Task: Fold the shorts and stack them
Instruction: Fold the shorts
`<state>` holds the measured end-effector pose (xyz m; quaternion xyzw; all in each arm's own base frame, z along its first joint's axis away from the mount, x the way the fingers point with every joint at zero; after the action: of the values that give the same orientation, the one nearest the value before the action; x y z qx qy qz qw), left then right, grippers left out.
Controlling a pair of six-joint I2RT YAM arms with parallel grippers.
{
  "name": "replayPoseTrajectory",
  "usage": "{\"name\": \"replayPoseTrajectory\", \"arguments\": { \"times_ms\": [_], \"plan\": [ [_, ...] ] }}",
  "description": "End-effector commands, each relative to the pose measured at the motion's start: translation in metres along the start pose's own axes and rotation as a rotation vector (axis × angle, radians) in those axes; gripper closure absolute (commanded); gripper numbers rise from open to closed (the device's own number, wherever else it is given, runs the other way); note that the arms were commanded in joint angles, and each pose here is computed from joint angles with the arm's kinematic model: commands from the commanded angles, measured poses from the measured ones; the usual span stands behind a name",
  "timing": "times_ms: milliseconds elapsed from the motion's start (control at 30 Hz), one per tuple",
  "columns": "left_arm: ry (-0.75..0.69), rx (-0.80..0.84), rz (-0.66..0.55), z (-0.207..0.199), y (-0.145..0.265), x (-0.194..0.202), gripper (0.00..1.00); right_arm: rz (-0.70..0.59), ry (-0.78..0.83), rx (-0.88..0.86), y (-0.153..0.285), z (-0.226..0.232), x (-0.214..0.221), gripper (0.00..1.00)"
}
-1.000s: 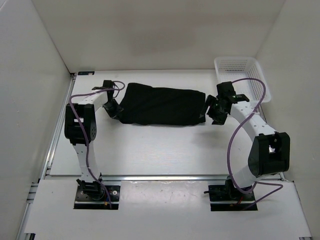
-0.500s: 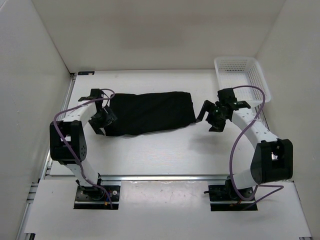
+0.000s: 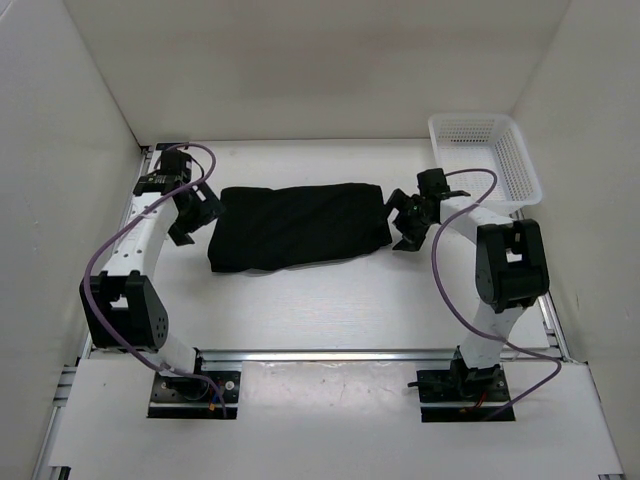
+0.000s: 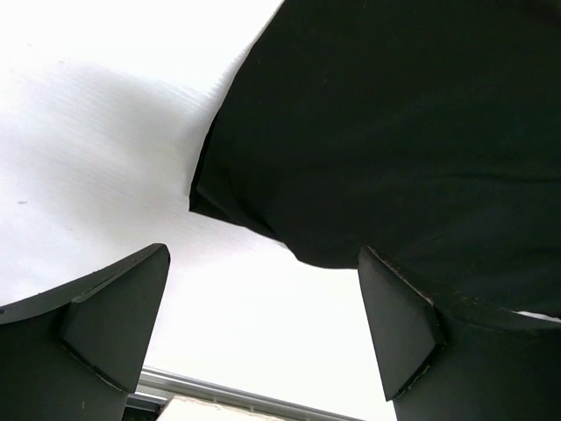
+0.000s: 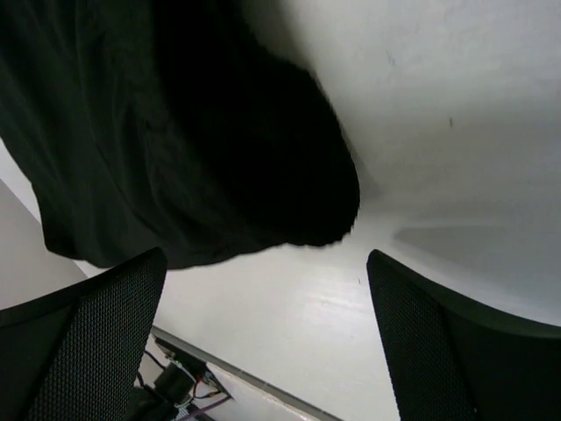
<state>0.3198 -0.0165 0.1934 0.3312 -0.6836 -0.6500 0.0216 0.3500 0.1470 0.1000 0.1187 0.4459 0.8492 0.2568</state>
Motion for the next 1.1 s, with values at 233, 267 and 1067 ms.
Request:
{"name": "replayPoseTrajectory", "arguments": {
  "times_ms": [233,267,1067],
  "plan": [
    [-0.001,-0.025,-0.044,0.006,0.022,-0.006,0.0,-0.084,-0.064,-0.016,-0.035,0.021,-0.029,0.02],
    [-0.001,-0.025,-0.044,0.006,0.022,-0.006,0.0,-0.093,-0.057,-0.012,-0.038,0.027,-0.028,0.04],
    [-0.028,0.006,-0.041,0.004,0.026,-0.004,0.02,-0.215,0.149,0.305,-0.01,-0.005,-0.013,1.0]
  ]
}}
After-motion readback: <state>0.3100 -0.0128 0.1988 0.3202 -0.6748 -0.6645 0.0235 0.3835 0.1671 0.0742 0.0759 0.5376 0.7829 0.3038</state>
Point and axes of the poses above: each gripper's point midway between its finger pads, its own y axis back along the fingers, its own z axis along the line the jaws close on, x = y × z, the point moved 5 cm from there along y, back along the fingers, and after that the axes turned 6 degrees about -y, right-handed, at the moved point
